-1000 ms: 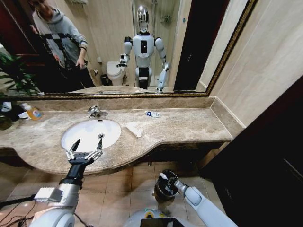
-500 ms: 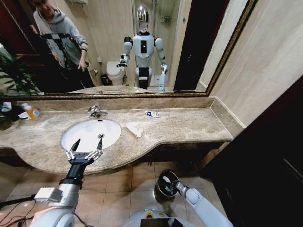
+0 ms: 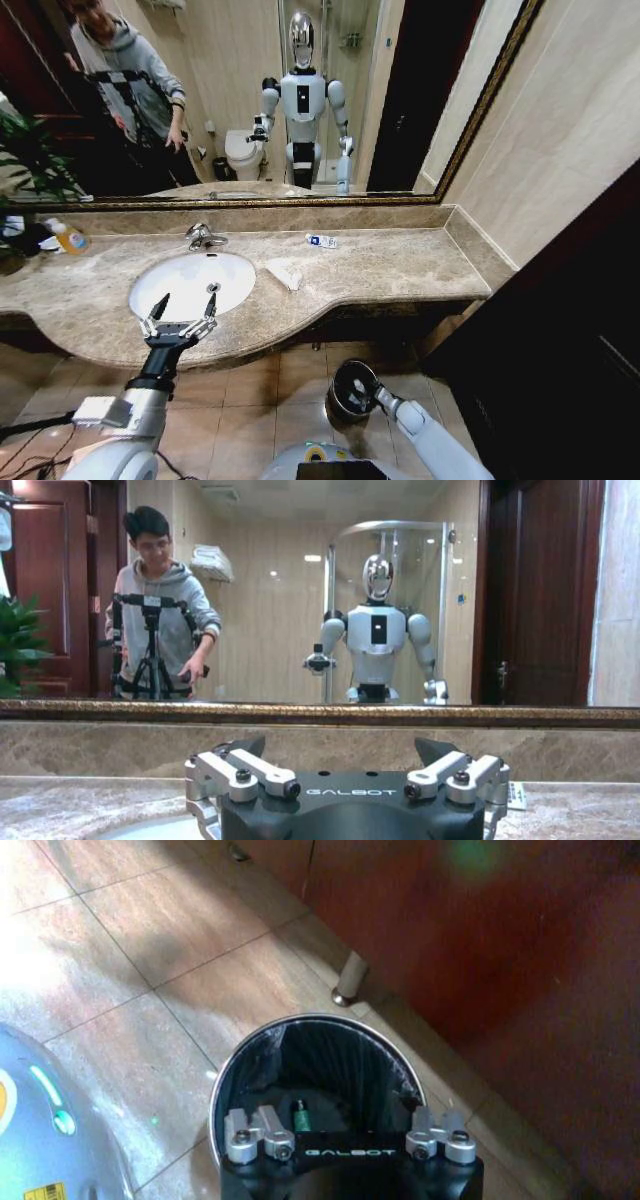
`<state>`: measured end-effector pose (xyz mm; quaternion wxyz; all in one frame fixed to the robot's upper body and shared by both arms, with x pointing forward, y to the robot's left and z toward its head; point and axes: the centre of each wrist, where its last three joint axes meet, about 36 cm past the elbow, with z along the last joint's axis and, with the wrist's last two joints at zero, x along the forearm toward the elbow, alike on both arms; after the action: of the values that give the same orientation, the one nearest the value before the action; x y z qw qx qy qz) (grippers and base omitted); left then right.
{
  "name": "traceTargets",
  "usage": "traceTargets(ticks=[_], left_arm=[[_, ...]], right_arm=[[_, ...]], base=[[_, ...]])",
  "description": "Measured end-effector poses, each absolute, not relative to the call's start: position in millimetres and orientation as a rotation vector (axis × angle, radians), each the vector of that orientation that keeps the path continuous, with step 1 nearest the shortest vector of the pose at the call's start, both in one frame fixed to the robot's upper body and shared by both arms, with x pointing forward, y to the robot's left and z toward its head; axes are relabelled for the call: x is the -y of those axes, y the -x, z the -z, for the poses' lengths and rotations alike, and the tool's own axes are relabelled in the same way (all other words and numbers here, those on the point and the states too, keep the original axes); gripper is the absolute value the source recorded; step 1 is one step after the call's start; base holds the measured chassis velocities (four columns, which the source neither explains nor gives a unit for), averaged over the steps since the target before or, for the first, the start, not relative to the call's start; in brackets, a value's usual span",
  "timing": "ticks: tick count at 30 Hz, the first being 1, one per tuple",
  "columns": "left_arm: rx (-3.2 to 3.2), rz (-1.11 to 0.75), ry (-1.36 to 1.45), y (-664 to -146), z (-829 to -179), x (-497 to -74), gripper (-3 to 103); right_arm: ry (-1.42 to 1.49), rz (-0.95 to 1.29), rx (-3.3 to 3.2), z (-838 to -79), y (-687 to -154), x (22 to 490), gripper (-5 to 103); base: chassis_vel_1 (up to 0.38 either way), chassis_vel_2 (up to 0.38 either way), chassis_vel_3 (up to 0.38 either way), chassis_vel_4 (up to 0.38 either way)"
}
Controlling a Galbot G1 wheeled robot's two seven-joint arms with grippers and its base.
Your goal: Pick up the trash from the sink and place it in the trash bin.
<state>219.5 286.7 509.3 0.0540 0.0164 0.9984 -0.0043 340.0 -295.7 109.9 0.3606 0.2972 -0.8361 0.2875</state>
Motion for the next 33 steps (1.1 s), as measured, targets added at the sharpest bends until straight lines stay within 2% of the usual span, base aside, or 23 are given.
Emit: traceTargets(ticks=[4,5,6,8,9,18,24,27,33], left_arm=[[-3.033,0.013,-0.050,-219.5,-509.2,-286.7,100],[-3.033,0.013,-0.050,-219.5,-509.2,-286.7,100],[-3.033,0.013,-0.050,-219.5,-509.3,-286.8,100],[-3.033,0.013,-0.050,-219.5,-509.3,-286.8,100],[-3.033,0.013,-0.050,-219.5,-509.3,-286.8,100],[-3.033,0.013,-0.050,-219.5,-509.3,-286.7,100],[-3.033,0.013,-0.050,-219.5,-509.2,-286.7,100],[-3.033,0.013,-0.050,-219.5,-509.3,-286.7,100],[-3.033,0.013,-0.050,-219.5,-509.3,-286.8,100]], right_arm=[[-0.764,-0.739,2.161,-111.8,-337.4,296.4,84],[-0.764,-0.739,2.161,-111.8,-337.4,296.4,84],[-0.762,-0.739,2.162,-112.3,-335.8,296.8,90],[-0.762,-0.739,2.162,-112.7,-334.4,297.3,90],[-0.760,-0.738,2.163,-113.5,-331.6,297.7,98],[-0.742,-0.717,2.185,-121.3,-320.1,300.8,100],[-0.665,-0.586,2.314,-149.8,-305.4,301.1,100],[-0.596,-0.475,2.457,-186.8,-298.4,298.9,100],[-0.508,-0.388,2.606,-245.3,-288.1,298.5,100]], base=[[0.000,0.000,0.000,0.000],[0.000,0.000,0.000,0.000],[0.000,0.000,0.000,0.000],[0.000,0.000,0.000,0.000],[0.000,0.000,0.000,0.000],[0.000,0.000,0.000,0.000],[0.000,0.000,0.000,0.000],[0.000,0.000,0.000,0.000],[0.000,0.000,0.000,0.000]])
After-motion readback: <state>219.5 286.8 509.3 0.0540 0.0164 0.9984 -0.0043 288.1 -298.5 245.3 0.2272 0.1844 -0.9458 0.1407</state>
